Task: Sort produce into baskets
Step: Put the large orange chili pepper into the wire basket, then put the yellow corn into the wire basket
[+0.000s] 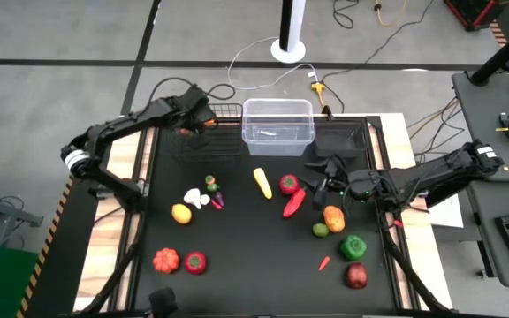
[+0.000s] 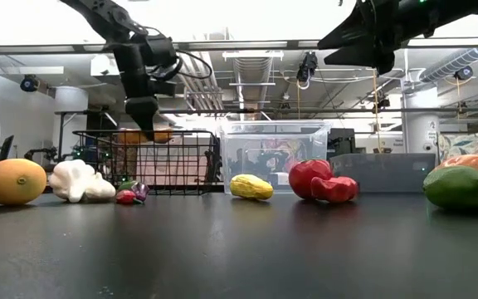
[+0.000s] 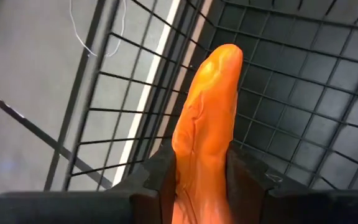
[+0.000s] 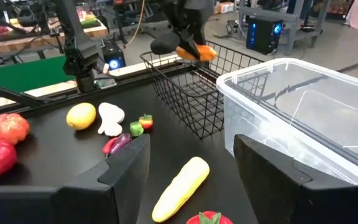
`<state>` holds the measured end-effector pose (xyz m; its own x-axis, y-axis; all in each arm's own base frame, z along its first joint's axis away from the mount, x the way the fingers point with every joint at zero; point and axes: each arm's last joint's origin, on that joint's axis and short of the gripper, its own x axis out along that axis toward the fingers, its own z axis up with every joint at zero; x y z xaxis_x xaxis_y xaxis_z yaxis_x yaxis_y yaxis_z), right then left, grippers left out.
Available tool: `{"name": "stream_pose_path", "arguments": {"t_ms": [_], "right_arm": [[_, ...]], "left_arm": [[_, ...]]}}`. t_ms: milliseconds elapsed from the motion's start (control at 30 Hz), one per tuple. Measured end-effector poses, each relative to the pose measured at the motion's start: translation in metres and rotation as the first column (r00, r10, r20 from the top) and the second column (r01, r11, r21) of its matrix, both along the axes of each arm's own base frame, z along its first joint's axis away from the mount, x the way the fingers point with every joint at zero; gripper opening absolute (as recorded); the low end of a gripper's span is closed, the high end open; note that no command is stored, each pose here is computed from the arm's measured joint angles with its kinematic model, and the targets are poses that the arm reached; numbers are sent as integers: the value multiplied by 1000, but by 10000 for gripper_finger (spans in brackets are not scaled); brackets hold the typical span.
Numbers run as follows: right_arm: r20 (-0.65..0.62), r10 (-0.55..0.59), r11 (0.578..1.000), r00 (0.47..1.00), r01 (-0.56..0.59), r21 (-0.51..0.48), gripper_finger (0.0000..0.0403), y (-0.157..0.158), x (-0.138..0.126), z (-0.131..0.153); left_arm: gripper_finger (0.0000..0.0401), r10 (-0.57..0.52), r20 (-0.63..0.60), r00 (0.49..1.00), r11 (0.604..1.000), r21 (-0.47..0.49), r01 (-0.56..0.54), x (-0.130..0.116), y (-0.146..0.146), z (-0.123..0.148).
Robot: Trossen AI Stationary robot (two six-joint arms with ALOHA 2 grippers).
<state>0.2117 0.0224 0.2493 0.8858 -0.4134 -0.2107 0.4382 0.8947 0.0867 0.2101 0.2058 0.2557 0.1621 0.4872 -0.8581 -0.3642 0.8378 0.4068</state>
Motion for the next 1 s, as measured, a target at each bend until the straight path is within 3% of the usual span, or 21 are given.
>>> {"name": "stream_pose_path", "arguments": {"t_ms": [167, 467, 633, 833, 1000], "right_arm": [[-2, 3, 1000, 1000, -3, 0, 224, 0, 0, 0], [-1, 5, 1000, 1000, -5, 20, 224, 0, 0, -1], [11, -1, 999, 1000, 1, 45, 224, 0, 0, -1], [31, -7, 997, 1000, 5, 71, 224, 1, 5, 11], [-67, -12, 999, 998, 15, 52, 224, 4, 23, 26]], "left_arm": [[111, 40, 12, 999, 999, -11, -40, 1, 1, -3], [198, 69, 19, 997, 997, -26, -69, 0, -1, -3], [213, 109, 67, 992, 994, -32, -107, 3, -8, 3], [202, 96, 202, 975, 995, -11, -96, 9, -41, 28], [194, -9, 340, 940, 1000, 11, 6, 15, -89, 54]]}}
